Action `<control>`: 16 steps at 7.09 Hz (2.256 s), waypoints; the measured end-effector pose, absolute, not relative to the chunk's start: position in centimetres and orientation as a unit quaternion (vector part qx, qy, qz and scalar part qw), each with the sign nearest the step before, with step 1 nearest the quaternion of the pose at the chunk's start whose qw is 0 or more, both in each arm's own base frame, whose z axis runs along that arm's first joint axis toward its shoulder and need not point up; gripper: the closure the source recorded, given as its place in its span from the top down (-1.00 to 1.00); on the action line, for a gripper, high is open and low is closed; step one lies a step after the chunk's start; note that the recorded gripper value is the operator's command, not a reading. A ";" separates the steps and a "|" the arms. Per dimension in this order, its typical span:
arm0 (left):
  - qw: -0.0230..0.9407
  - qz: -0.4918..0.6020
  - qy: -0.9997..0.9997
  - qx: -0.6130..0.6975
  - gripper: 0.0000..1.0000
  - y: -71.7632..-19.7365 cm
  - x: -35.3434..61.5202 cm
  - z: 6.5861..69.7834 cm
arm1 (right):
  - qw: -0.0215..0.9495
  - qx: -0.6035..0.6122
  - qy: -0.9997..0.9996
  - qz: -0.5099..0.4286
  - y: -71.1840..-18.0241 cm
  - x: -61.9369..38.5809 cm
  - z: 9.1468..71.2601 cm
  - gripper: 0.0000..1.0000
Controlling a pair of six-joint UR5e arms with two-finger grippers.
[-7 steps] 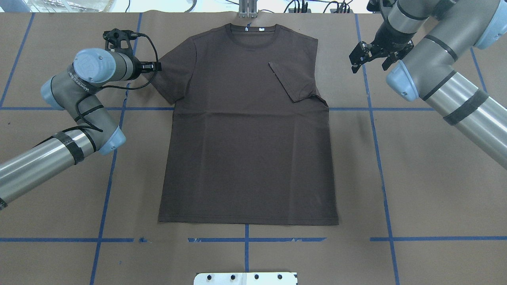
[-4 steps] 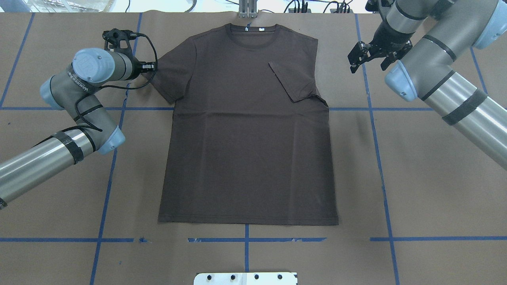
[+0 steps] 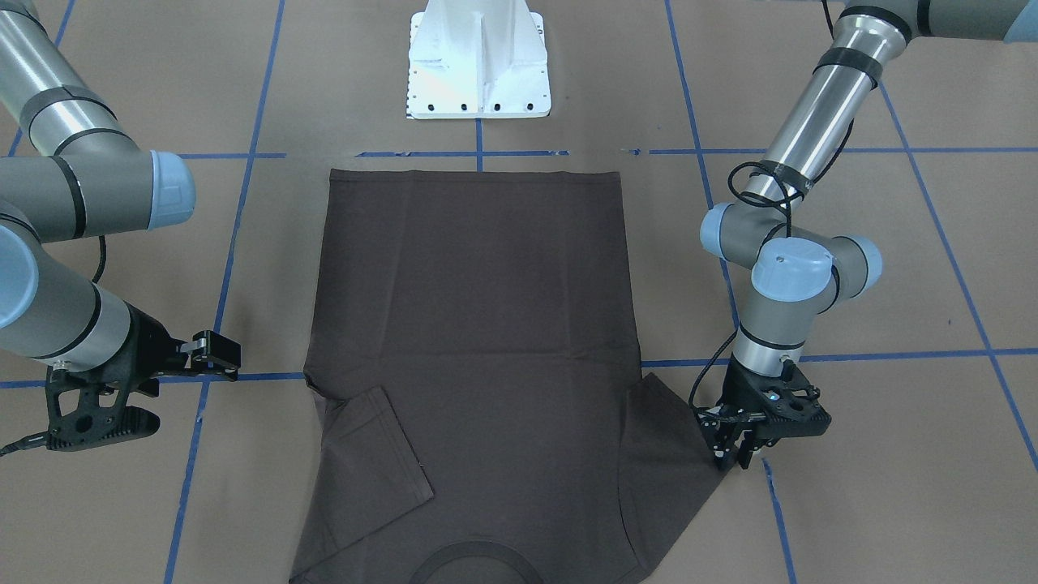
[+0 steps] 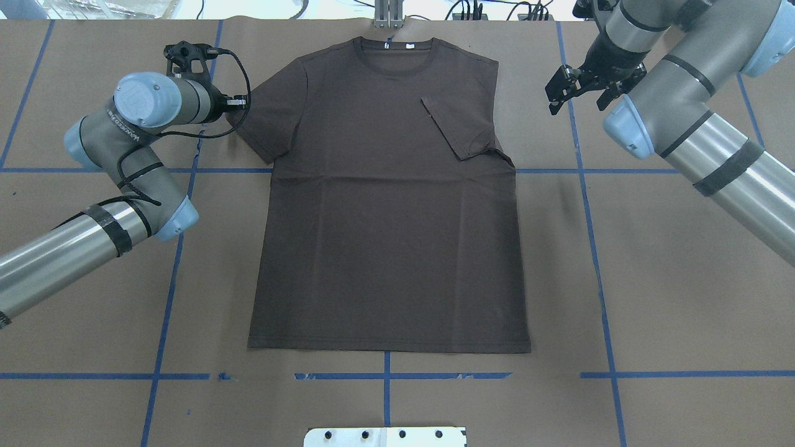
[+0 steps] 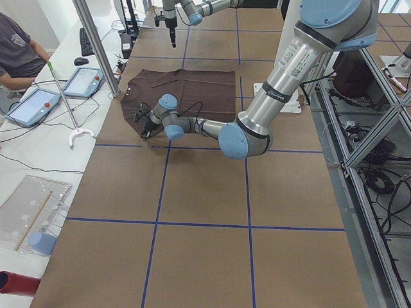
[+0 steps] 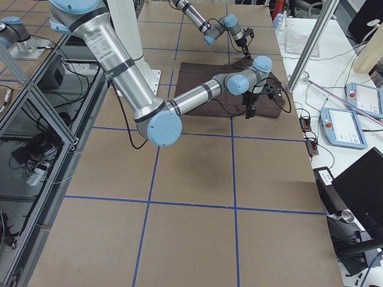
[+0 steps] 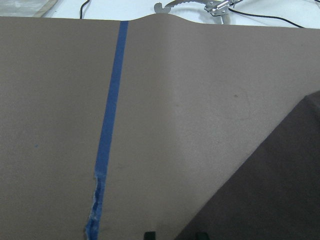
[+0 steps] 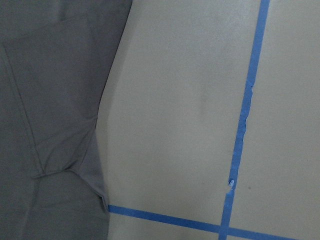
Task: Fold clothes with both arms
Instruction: 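Grasp the other sleeve with the left gripper while the right gripper withdraws, then fold the sleeve inward onto the shirt body with the left gripper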
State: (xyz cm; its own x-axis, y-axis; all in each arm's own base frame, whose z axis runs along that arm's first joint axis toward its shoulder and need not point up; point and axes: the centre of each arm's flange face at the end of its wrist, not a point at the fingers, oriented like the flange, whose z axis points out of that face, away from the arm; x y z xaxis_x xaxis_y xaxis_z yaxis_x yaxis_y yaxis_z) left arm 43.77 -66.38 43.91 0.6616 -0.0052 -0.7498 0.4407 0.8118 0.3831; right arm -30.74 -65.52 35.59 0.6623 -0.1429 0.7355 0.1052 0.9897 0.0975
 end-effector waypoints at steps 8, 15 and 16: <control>0.855 -0.164 0.442 0.218 -1.00 -67.3 49.8 25.2 | 0.911 0.024 -0.406 -0.067 -65.4 -30.5 35.7 1.00; 0.850 -0.163 0.466 0.185 1.00 -64.6 56.4 21.3 | 0.914 0.018 -0.401 -0.061 -65.0 -30.5 36.7 1.00; 0.845 -0.149 0.482 0.177 1.00 -63.6 55.9 20.3 | 0.913 0.015 -0.403 -0.052 -64.4 -30.5 36.7 1.00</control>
